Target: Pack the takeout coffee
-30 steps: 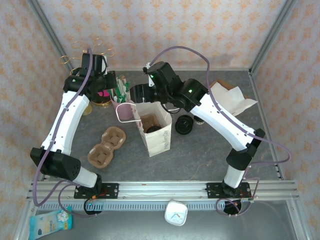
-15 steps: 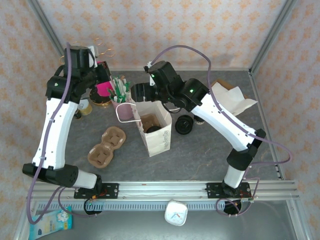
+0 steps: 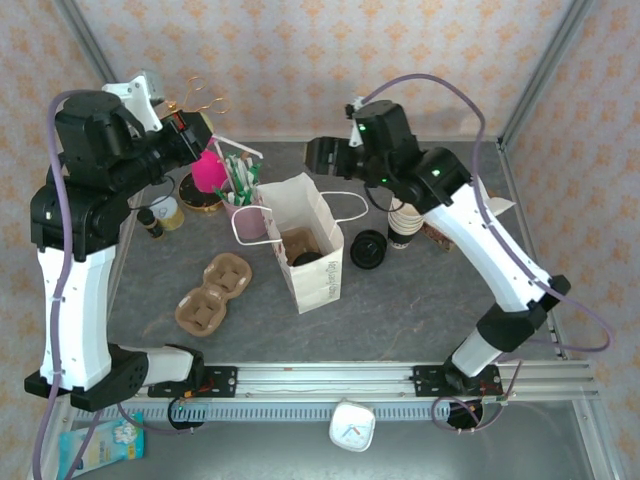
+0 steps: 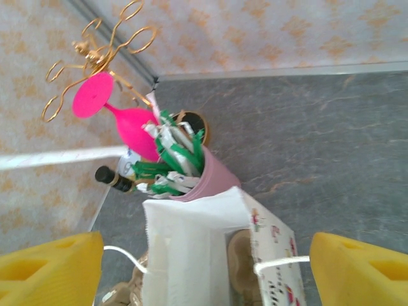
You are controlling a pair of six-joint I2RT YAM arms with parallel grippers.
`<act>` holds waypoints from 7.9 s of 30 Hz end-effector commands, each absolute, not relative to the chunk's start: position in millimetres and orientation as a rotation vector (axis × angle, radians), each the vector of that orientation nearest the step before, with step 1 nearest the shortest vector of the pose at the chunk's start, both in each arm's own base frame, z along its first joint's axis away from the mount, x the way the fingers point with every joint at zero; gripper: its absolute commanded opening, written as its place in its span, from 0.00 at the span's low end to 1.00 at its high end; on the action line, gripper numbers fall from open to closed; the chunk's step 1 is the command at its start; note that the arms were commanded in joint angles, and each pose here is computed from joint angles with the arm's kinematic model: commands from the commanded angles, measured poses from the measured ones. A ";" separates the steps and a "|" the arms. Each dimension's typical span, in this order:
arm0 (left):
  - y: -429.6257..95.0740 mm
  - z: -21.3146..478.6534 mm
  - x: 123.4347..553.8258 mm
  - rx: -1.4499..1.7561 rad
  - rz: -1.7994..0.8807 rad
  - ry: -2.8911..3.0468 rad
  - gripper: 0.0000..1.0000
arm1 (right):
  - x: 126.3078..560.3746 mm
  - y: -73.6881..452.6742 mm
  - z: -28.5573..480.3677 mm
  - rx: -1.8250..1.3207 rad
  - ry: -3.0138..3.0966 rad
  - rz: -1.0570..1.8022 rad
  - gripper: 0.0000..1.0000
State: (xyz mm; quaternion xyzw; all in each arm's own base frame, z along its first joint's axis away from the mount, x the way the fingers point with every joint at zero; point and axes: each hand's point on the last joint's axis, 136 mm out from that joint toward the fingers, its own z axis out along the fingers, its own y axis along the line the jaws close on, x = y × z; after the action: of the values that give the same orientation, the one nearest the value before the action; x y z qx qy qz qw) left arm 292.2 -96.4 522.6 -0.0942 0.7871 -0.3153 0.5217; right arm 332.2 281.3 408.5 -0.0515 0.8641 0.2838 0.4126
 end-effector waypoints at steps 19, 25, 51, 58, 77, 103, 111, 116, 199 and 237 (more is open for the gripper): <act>-173.2 417.2 305.1 -0.132 -0.661 2.205 0.37 | 349.2 183.3 375.9 0.192 2.163 0.669 0.89; -175.8 435.8 324.7 -0.066 -0.597 2.126 0.45 | 360.6 131.4 375.5 0.344 2.119 0.595 0.91; -250.5 395.7 383.3 0.230 -0.644 2.040 0.47 | 359.4 -85.2 131.3 1.135 2.340 0.309 0.94; -249.6 389.4 383.7 0.217 -0.640 2.052 0.47 | 377.3 -88.6 99.0 1.155 2.391 0.316 0.78; -248.6 391.6 388.6 0.193 -0.630 2.046 0.48 | 395.5 -97.9 99.2 1.095 2.415 0.272 0.22; -237.2 411.4 382.3 0.226 -0.568 1.996 0.48 | 407.8 -74.2 225.3 0.931 2.228 0.488 0.00; -239.4 405.0 381.5 0.224 -0.584 2.014 0.48 | 375.9 -72.1 174.0 1.006 2.331 0.450 0.00; -242.1 401.8 382.4 0.231 -0.592 2.020 0.48 | 348.1 -78.0 137.0 1.101 2.380 0.398 0.00; -323.4 462.0 339.1 0.922 -0.446 1.349 0.74 | 333.4 153.7 526.7 0.145 1.877 1.216 0.00; -298.1 478.9 366.8 0.789 -0.353 1.231 0.81 | 311.4 171.3 541.9 0.044 1.884 1.336 0.00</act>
State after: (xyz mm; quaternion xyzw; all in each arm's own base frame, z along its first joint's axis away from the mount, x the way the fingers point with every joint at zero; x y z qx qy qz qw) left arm 366.4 -296.0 458.9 0.3621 0.5842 -0.1438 0.7120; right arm 324.3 165.5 528.0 0.0422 0.7577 0.5127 0.4015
